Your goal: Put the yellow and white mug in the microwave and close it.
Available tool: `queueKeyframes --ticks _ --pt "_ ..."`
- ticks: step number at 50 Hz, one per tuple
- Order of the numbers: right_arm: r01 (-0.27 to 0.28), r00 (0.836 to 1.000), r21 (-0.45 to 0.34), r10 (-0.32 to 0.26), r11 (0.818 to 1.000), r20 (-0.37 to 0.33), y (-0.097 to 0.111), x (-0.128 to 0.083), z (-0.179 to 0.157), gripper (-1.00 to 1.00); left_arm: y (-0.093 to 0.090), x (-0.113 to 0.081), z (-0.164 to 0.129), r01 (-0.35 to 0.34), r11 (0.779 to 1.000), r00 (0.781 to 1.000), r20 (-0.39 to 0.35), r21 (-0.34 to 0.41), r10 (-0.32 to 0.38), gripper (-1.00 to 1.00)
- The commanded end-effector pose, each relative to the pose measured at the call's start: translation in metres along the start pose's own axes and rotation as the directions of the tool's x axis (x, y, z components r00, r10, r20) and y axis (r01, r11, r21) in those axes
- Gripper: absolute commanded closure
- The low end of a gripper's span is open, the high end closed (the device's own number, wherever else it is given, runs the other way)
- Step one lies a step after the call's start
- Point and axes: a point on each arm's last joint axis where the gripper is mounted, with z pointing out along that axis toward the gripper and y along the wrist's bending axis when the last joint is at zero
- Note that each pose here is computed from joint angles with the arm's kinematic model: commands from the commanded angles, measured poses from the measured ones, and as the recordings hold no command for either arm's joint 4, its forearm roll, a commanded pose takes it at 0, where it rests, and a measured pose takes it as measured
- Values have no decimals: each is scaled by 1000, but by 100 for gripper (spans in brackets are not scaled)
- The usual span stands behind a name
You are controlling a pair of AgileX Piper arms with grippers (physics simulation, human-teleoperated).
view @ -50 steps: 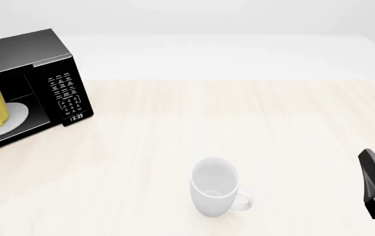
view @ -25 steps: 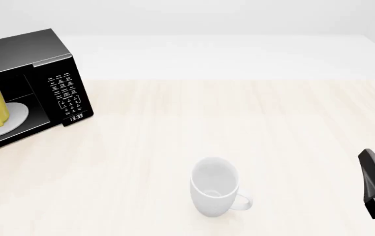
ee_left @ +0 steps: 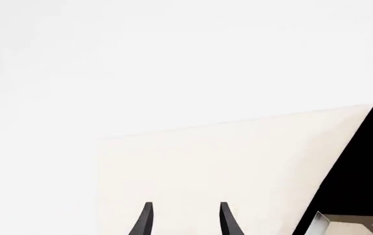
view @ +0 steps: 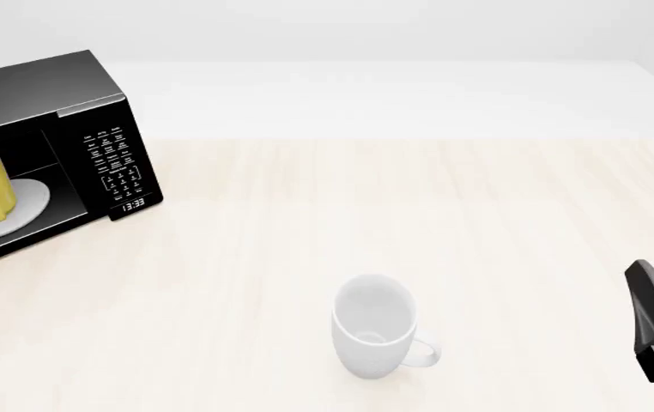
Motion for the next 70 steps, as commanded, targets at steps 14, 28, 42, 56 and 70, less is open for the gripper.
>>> queueKeyframes --ticks 14,28,42,56,70 --pt "0 1000 0 0 1000 0 0 0 0 -100 -26 23 12 -114 989 991 -57 95 120 -100" --pt "0 1000 0 0 1000 0 0 0 0 -100 -38 29 13 -154 978 984 -69 138 164 -100" --pt "0 1000 0 0 1000 0 0 0 0 -100 -50 37 11 -174 967 979 -78 186 191 -100" --pt "0 1000 0 0 1000 0 0 0 0 -100 -58 43 7 -218 950 970 -59 222 236 -100" --pt "0 1000 0 0 1000 0 0 0 0 -100 -70 49 4 -245 932 961 -57 269 269 -100"
